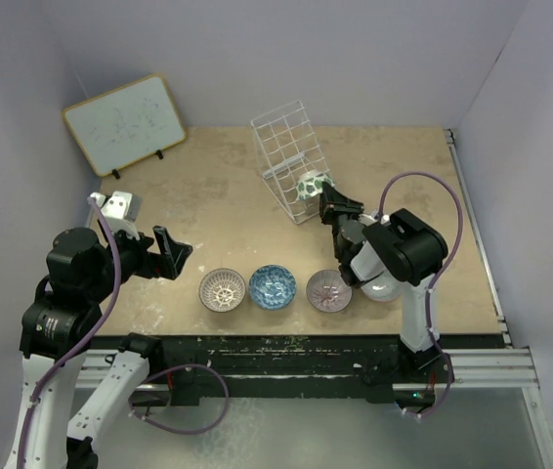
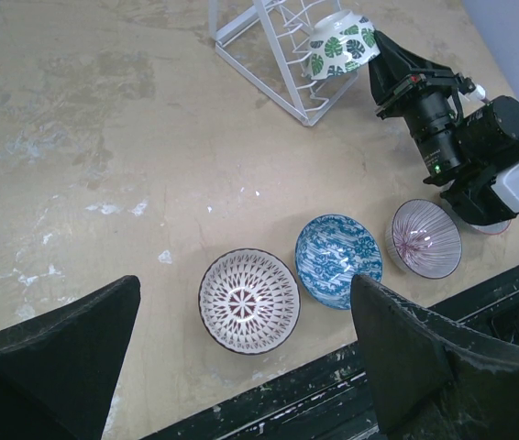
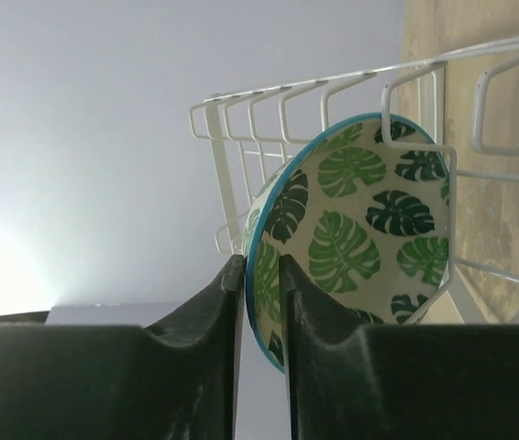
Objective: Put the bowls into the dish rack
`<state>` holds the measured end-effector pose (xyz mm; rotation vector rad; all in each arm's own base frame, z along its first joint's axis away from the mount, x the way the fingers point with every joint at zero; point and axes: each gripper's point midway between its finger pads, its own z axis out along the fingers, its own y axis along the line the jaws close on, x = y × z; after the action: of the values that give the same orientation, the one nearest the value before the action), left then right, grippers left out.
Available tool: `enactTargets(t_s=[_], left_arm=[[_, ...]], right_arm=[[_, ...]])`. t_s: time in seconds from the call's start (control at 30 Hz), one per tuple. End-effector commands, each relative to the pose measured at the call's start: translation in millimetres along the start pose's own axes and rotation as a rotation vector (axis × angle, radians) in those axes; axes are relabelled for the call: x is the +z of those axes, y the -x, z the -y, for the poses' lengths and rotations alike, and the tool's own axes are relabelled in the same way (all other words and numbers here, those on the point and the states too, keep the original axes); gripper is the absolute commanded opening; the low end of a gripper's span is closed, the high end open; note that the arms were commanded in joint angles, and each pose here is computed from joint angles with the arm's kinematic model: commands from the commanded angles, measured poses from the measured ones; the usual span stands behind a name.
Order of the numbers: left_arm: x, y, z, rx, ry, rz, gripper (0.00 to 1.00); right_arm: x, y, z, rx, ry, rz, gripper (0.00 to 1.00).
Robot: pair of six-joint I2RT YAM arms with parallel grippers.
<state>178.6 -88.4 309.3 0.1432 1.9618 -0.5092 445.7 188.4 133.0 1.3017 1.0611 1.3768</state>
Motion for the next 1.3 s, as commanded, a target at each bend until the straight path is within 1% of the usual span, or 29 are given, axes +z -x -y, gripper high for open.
enactTargets(t_s=[0.0,0.03,0.17,0.27,0.33,0.5,0.9,1.03,1.27], left_arm=[[0.4,12.9,3.4,0.027,-0.014,0.041,0.99],[0.2,13.5,3.8,0.028,-0.016,0.042,0.99],[-0.6,15.1,4.0,0.027,-0.015,0.046,0.99],[-1.2,14.9,4.2,0.024,-0.015,0.047,0.99],[-1.2,15.0,4.3,0.023,-0.015,0.047,0.99],[-2.8,15.8,5.4,0.014,-0.016,0.048,0.99],[-6.2,18.3,5.6,0.011,-0.010,0.057,0.99],[-8.2,19.2,6.2,0.013,-0.012,0.065,0.99],[-8.6,18.9,5.9,0.012,-0.010,0.065,0.99]], right_arm=[[-18.2,-5.6,-57.8,0.113,0.209,-0.049,0.29],[-20.2,-4.0,-58.4,0.111,0.207,-0.046,0.34],[-26.5,4.1,-60.2,0.113,0.199,-0.022,0.47],[-30.6,6.8,-60.9,0.114,0.193,-0.019,0.54],[-31.3,4.0,-63.3,0.109,0.194,-0.035,0.54],[-30.8,0.7,-69.9,0.107,0.202,-0.044,0.48],[-22.4,-18.1,-101.5,0.051,0.213,-0.082,0.47],[-17.1,-24.8,-97.4,0.028,0.179,-0.106,0.47],[-23.6,-20.8,-94.5,0.026,0.176,-0.107,0.47]])
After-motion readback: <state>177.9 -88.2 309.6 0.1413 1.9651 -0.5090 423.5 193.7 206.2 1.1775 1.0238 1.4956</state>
